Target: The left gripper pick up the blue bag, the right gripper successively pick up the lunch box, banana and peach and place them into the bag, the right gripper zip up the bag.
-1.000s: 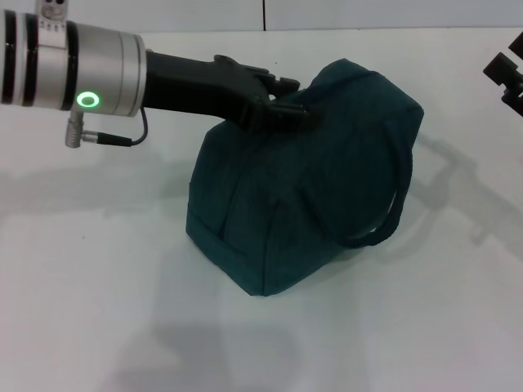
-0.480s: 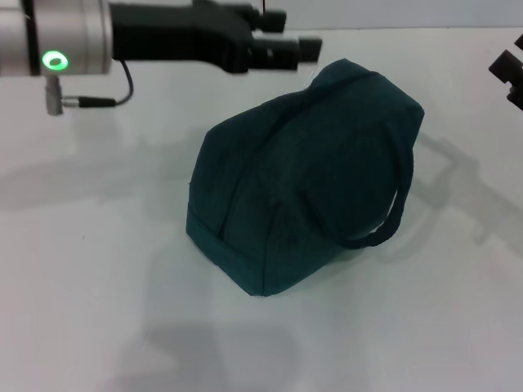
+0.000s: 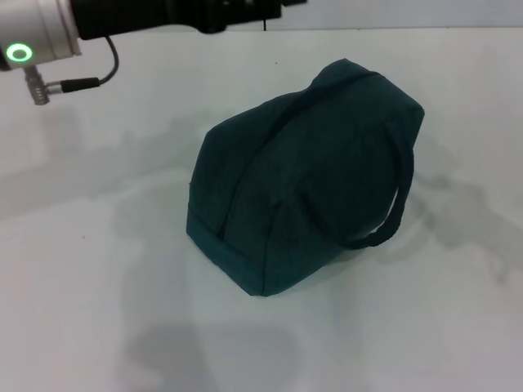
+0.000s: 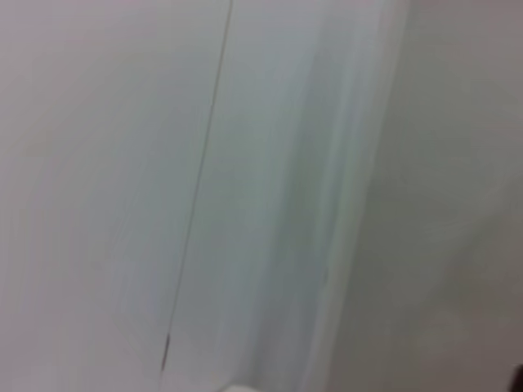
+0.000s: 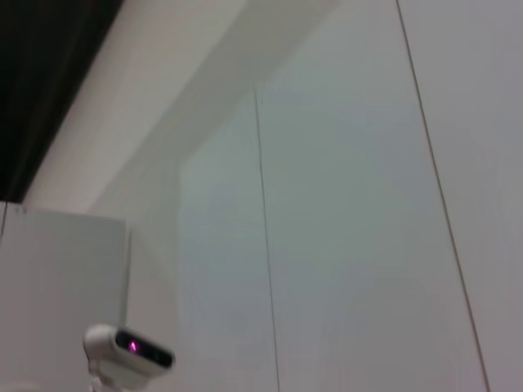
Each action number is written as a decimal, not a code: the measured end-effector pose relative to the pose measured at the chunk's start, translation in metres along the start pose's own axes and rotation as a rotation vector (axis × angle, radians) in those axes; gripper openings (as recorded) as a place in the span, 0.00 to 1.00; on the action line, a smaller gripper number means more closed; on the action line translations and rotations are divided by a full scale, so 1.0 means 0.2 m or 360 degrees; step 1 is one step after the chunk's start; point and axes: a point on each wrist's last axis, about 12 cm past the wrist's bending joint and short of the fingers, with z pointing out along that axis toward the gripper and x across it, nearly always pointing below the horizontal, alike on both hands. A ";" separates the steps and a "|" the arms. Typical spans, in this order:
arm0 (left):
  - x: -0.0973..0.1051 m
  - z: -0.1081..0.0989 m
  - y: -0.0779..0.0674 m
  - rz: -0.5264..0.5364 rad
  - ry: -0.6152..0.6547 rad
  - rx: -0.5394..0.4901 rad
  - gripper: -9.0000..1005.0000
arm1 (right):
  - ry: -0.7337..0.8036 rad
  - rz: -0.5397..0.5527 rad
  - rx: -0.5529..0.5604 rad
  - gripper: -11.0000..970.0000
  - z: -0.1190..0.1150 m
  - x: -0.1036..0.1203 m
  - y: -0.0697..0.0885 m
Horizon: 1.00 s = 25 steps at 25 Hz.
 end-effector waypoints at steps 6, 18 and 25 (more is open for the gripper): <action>0.07 -0.03 0.05 -0.0022 -0.0047 -0.0044 0.74 | -0.0075 -0.0036 0.0024 0.25 -0.15 -0.07 0.06; 0.42 -0.33 0.06 -0.0001 0.0002 -0.0266 0.74 | 0.0236 0.0046 0.0277 0.11 -0.36 -0.01 0.07; 0.63 -0.49 -0.09 -0.0008 0.0051 -0.0167 0.74 | 0.0489 0.0037 0.0210 0.44 -0.37 0.10 0.11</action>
